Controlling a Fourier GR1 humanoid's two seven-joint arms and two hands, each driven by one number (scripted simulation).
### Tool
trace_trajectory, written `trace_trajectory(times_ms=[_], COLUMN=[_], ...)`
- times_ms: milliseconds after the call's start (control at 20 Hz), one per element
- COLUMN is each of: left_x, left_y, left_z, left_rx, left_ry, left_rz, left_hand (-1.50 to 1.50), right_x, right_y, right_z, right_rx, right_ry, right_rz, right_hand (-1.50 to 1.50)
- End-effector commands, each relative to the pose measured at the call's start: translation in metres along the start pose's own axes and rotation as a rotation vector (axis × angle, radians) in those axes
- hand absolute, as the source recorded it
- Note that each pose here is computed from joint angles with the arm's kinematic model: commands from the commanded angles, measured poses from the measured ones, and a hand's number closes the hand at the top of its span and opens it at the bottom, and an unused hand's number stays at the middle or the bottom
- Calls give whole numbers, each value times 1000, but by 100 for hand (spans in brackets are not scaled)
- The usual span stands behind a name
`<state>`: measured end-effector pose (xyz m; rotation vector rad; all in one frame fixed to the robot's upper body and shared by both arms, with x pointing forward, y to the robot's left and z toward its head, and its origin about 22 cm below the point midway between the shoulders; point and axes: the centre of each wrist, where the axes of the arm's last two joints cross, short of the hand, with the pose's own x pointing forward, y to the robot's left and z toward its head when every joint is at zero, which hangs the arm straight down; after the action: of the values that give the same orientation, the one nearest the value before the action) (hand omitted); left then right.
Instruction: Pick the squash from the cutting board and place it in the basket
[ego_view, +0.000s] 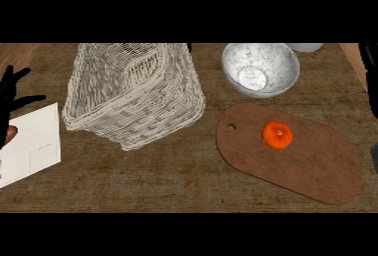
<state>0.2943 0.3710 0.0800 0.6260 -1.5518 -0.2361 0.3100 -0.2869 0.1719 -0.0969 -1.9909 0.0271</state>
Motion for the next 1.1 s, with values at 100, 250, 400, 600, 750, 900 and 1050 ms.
trace_trajectory(times_ms=[100,250,400,600,750,900,1050], left_x=[25,58,45,31,27,37,34], left_y=[-32,-62,-73,-74,-74,-67,-65], left_z=[-1,0,7,23,20,15,19], left_rx=[-95,-200,-266,-277,-247,-238,-250], left_ry=[-137,-300,-238,-220,-206,-194,-186], left_rz=[40,113,156,166,144,138,144], left_hand=[0,0,0,0,0,0,0], right_x=[-27,-55,-66,-70,-53,-57,-52], right_y=[46,87,162,216,201,163,126], right_z=[-5,2,33,44,11,-10,-37], right_rx=[194,364,199,146,54,51,94], right_ry=[115,205,243,152,128,180,301], right_rz=[-63,-109,-525,-153,82,387,678], right_hand=[150,150,150,-150,-150,-150,-150])
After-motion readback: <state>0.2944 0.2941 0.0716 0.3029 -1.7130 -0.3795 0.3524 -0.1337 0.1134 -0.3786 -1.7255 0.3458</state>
